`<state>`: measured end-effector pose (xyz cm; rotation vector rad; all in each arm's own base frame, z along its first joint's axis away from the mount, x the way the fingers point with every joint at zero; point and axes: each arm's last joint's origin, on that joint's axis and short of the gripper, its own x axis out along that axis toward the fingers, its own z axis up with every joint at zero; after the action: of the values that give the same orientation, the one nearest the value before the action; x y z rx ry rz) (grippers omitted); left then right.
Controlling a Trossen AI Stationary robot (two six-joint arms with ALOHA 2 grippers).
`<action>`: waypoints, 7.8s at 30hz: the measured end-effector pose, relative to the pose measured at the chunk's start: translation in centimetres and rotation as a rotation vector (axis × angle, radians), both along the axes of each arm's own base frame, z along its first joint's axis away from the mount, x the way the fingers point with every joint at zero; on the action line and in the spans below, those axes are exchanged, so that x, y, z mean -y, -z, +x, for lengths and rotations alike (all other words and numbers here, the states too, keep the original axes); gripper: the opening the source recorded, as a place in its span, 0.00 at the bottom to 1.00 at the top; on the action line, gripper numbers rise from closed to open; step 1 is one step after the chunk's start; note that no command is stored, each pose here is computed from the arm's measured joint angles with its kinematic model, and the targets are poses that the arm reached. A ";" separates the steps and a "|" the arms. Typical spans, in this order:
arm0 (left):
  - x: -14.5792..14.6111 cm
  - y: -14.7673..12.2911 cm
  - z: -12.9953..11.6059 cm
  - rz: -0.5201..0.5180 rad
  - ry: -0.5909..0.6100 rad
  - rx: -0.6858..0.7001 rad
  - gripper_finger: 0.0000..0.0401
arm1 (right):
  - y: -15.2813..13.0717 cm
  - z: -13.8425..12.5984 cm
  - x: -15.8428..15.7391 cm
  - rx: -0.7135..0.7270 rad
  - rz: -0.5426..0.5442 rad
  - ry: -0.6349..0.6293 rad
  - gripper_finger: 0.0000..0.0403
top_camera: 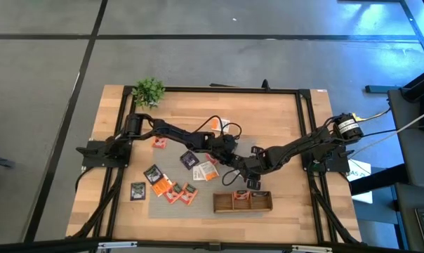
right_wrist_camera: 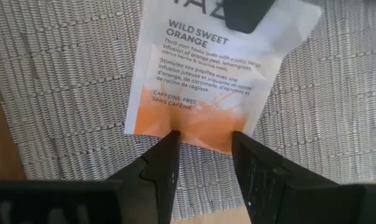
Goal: Pick & Place Tea
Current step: Put the orange tea bag into the left compartment of the wooden organizer
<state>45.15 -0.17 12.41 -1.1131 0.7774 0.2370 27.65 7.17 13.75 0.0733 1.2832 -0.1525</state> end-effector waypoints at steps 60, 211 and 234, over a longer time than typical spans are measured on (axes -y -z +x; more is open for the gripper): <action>11.8 -21.3 -5.2 0.572 0.612 0.049 0.01 | -16.6 -8.8 1.1 0.553 0.011 0.093 0.37; -1.8 -11.4 -11.1 0.765 0.454 0.046 0.14 | -14.7 -2.2 7.5 0.629 -0.083 0.286 0.37; -13.4 -5.9 -10.1 0.510 -0.036 -0.075 0.03 | -8.3 1.1 15.9 0.458 0.092 0.630 0.37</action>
<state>35.05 13.21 18.30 -0.6387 0.7107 0.4807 28.74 -8.76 22.06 0.5621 0.7734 -0.5823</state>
